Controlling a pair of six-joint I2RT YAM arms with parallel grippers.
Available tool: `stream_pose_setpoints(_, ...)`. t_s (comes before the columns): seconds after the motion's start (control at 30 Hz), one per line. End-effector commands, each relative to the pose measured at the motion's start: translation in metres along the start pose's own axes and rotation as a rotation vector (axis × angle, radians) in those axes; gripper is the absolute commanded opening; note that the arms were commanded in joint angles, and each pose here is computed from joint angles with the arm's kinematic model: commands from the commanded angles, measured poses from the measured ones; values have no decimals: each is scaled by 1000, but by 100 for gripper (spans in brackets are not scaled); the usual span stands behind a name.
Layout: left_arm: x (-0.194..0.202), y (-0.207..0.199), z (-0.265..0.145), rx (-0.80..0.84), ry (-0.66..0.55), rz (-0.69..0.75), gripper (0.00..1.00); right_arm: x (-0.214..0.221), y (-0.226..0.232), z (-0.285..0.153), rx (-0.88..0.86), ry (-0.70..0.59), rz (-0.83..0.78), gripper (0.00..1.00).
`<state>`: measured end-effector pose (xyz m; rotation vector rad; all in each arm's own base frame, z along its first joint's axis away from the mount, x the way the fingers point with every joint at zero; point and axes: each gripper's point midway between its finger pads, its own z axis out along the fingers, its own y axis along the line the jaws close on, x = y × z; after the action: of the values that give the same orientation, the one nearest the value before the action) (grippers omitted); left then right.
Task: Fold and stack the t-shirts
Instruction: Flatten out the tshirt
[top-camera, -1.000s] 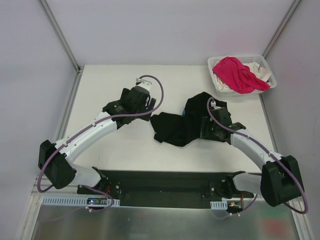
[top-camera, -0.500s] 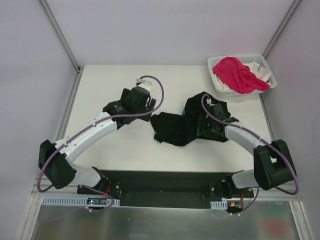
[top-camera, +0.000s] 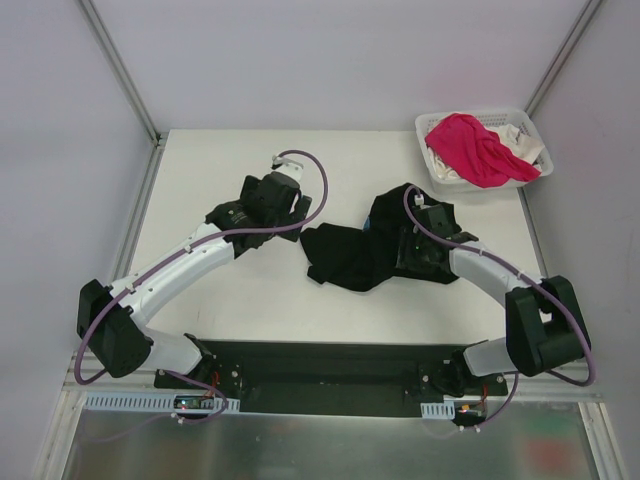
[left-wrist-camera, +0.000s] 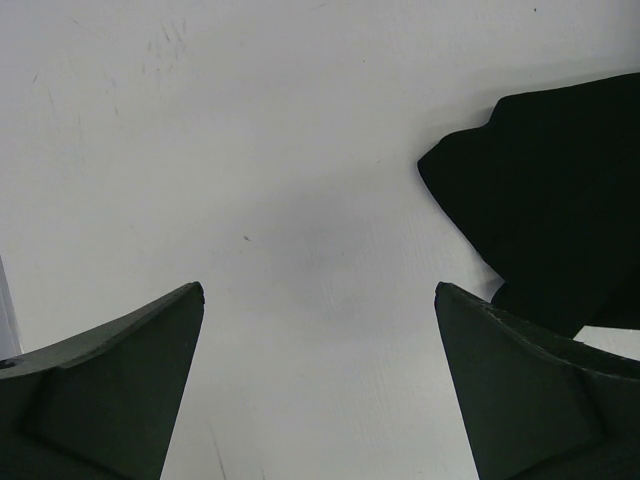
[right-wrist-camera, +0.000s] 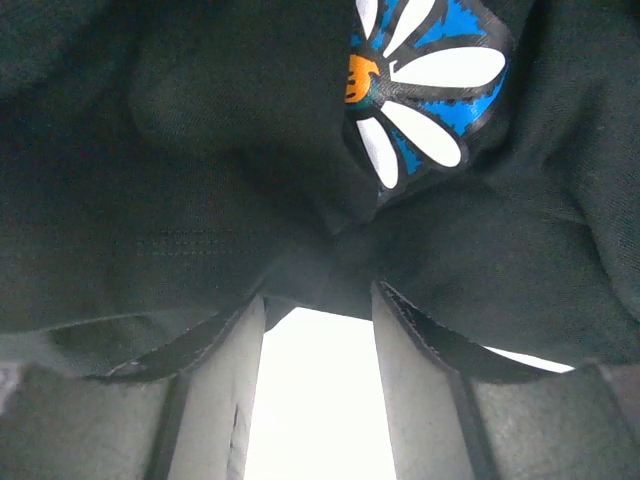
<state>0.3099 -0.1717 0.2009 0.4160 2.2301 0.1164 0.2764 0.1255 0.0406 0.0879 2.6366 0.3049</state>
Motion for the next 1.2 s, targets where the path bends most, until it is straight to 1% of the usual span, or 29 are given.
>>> stream_pose_setpoints(0.0,-11,2,-5,-15,-23,13,99,-22,3,-1,-4,-61,8,47)
stream_pose_setpoints(0.3,-11,3,-5,-15,-21,9,99,-22,1,3,-2,-55,24,36)
stream_pose_setpoints(0.33,-11,3,-6,-14,-24,9,99,-22,1,3,-1,-57,27,33)
stream_pose_setpoints(0.5,-11,3,-7,-12,-27,6,99,-20,2,7,-5,-47,30,30)
stream_pose_setpoints(0.6,-12,4,-8,-14,-29,5,99,-20,3,8,-10,-43,31,27)
stream_pose_setpoints(0.67,-12,4,-8,-14,-30,3,99,-21,3,8,-9,-44,30,22)
stream_pose_setpoints(0.8,-12,3,-7,-13,-28,3,99,-22,3,7,-11,-48,31,16)
stream_pose_setpoints(0.87,-10,2,-6,-11,-22,5,99,-21,3,7,-12,-46,33,9)
stream_pose_setpoints(0.9,-10,2,-6,-7,-23,1,99,-21,4,6,-14,-45,30,8)
stream_pose_setpoints(0.93,-9,1,-6,-6,-19,2,99,-23,4,5,-15,-53,29,3)
stream_pose_setpoints(0.97,-7,0,-5,-3,-13,0,99,-23,4,4,-14,-55,31,1)
stream_pose_setpoints(1.17,-1,-2,-3,2,-1,-1,99,-29,4,-8,-12,-89,25,1)
